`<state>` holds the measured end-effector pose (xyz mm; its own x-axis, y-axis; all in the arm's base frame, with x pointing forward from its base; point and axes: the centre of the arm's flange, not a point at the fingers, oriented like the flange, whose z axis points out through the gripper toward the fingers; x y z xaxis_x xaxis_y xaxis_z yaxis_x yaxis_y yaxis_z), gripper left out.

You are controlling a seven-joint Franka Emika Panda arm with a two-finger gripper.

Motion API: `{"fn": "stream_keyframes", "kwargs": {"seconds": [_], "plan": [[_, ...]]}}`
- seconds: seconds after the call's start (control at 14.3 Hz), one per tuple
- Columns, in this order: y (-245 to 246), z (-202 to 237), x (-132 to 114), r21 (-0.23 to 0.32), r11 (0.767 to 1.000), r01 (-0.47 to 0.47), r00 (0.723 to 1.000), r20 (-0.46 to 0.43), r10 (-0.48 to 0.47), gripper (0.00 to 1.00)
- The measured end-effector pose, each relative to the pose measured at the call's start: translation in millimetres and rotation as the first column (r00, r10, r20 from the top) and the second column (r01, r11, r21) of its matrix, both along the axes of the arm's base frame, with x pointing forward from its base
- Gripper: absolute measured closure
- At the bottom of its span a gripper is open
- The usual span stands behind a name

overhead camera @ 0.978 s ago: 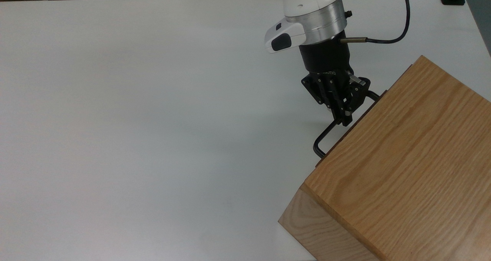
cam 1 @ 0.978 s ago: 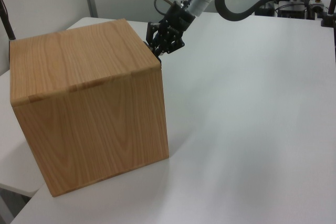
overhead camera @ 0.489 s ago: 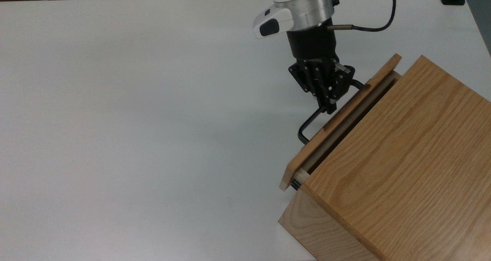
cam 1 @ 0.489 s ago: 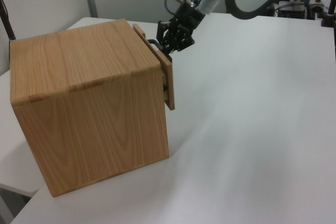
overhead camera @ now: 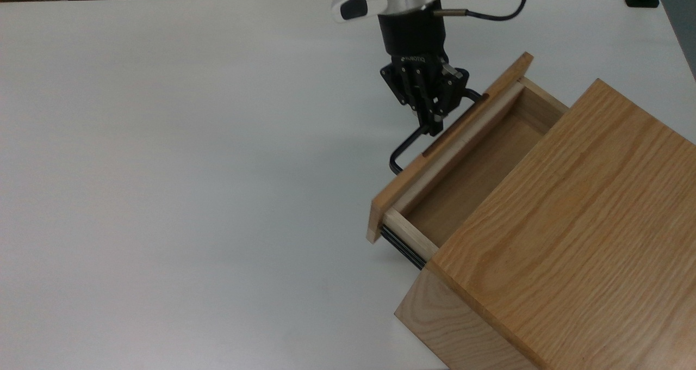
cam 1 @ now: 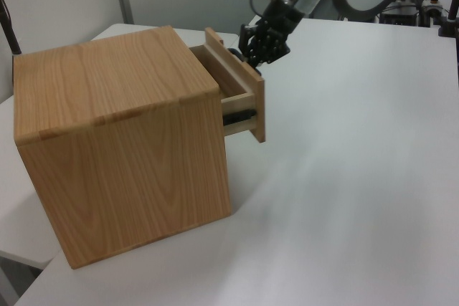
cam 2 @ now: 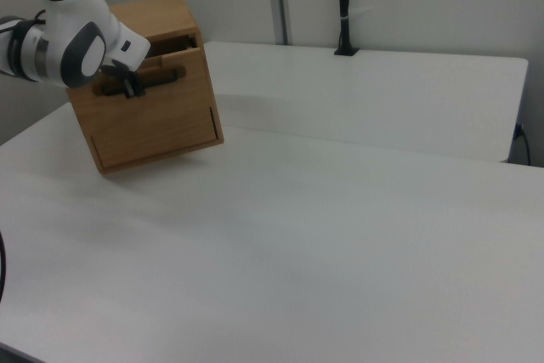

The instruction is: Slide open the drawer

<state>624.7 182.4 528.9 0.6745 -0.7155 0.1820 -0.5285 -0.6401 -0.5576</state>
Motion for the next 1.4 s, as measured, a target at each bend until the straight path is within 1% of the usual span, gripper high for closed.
{"fn": "stream_keyframes", "kwargs": {"seconds": [0.21, 0.35, 0.7, 0.84, 0.91, 0.98, 1.12, 1.26, 1.33, 1.4], "plan": [[-17.8, 3.3, -13.8, -0.031, 1.000, 0.008, 0.999, -0.043, -0.009, 0.86], [-27.1, 5.3, -18.6, -0.049, 0.999, 0.005, 0.997, -0.077, -0.009, 0.87], [-38.8, 7.3, -23.5, -0.073, 0.997, -0.010, 0.993, -0.122, 0.001, 0.88], [-46.8, 1.4, -25.3, -0.088, 0.996, -0.022, 0.986, -0.164, 0.007, 0.87], [-53.9, -2.8, -25.2, -0.094, 0.995, -0.022, 0.983, -0.183, 0.004, 0.85], [-59.0, -1.7, -24.9, -0.095, 0.995, -0.022, 0.983, -0.183, 0.004, 0.85], [-68.4, -4.8, -26.3, -0.101, 0.995, -0.017, 0.976, -0.218, -0.005, 0.72], [-79.3, -6.7, -26.6, -0.106, 0.994, -0.013, 0.969, -0.247, -0.014, 0.52], [-84.2, -3.0, -27.3, -0.110, 0.994, -0.016, 0.964, -0.264, -0.014, 0.36], [-86.3, 2.0, -28.3, -0.111, 0.994, -0.016, 0.962, -0.271, -0.015, 0.26]]}}
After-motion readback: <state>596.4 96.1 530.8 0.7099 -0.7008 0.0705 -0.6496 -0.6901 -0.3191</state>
